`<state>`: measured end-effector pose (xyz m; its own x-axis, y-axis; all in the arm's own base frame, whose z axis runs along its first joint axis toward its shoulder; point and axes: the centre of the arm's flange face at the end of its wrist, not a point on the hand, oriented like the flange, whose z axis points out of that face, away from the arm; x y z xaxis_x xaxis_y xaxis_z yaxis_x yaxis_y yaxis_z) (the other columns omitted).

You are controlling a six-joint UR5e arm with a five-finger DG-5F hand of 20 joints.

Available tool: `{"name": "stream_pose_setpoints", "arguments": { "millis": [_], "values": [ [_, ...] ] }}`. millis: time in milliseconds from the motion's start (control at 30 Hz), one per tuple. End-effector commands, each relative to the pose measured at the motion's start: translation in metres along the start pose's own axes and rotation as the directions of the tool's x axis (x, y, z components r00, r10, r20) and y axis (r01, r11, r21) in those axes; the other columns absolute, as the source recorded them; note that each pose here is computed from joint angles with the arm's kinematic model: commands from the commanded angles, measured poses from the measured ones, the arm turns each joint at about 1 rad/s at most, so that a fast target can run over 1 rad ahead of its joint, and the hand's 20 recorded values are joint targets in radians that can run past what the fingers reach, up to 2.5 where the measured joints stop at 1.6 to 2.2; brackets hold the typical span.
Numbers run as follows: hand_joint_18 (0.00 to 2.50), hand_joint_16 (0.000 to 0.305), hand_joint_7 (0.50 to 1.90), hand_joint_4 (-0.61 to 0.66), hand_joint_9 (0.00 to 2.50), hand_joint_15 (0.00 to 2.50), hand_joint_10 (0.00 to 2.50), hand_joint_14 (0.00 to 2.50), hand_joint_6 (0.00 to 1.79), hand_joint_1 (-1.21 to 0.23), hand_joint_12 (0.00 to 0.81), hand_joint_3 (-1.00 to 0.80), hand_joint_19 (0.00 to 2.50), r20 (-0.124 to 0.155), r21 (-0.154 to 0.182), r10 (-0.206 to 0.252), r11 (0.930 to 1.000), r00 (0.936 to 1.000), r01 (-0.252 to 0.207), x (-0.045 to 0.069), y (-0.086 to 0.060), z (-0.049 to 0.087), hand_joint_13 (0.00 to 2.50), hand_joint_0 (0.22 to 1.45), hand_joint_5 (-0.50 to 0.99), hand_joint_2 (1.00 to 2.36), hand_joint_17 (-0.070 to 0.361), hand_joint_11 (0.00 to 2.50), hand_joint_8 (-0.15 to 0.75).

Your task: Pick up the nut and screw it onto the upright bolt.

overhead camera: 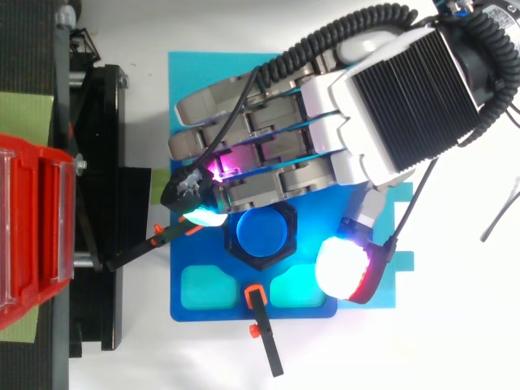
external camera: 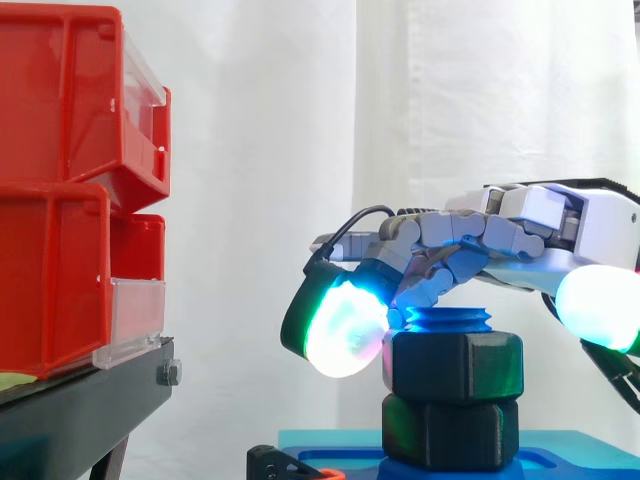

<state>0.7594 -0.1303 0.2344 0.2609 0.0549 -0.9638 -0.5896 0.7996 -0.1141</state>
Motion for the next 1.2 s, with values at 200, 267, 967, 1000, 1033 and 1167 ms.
{"name": "stream_pose_setpoints", "arguments": {
  "millis": [200,267,967,1000,1033,1167],
  "values": [
    [0.29,0.034,0.93,0.24,0.76,0.00,0.00,0.00,0.50,-0.10,0.259,-0.50,0.00,0.000,0.003,-0.004,1.0000,1.0000,0.004,-0.001,-0.006,-0.006,0.59,0.47,-0.05,1.00,0.076,0.00,0.231],
    [0.29,0.034,0.95,0.25,0.76,0.00,0.00,0.00,0.50,-0.10,0.260,-0.50,0.00,-0.002,0.001,-0.005,1.0000,1.0000,0.005,-0.001,-0.007,-0.009,0.59,0.47,-0.05,1.00,0.076,0.00,0.231],
    [0.31,0.033,1.02,0.26,0.76,0.00,0.00,0.00,0.50,-0.13,0.256,-0.50,0.01,-0.024,0.011,0.012,0.9999,0.9996,-0.012,0.001,-0.011,-0.018,0.60,0.48,-0.04,1.00,0.075,0.00,0.232],
    [0.31,0.033,1.03,0.26,0.76,0.00,0.00,0.00,0.50,-0.13,0.255,-0.50,0.01,-0.025,0.012,0.013,0.9998,0.9996,-0.012,0.001,-0.012,-0.019,0.60,0.48,-0.04,1.00,0.075,0.00,0.230],
    [0.31,0.033,1.04,0.26,0.75,0.00,0.00,0.00,0.50,-0.13,0.255,-0.50,0.01,-0.029,0.016,0.017,0.9997,0.9994,-0.016,0.001,-0.013,-0.020,0.60,0.48,-0.03,1.00,0.075,0.00,0.231],
    [0.31,0.033,1.05,0.25,0.75,0.00,0.00,0.00,0.50,-0.13,0.250,-0.50,0.03,-0.053,0.024,0.037,0.9991,0.9979,-0.035,0.004,-0.011,-0.024,0.60,0.48,-0.03,1.00,0.074,0.00,0.230]
  ]
}}
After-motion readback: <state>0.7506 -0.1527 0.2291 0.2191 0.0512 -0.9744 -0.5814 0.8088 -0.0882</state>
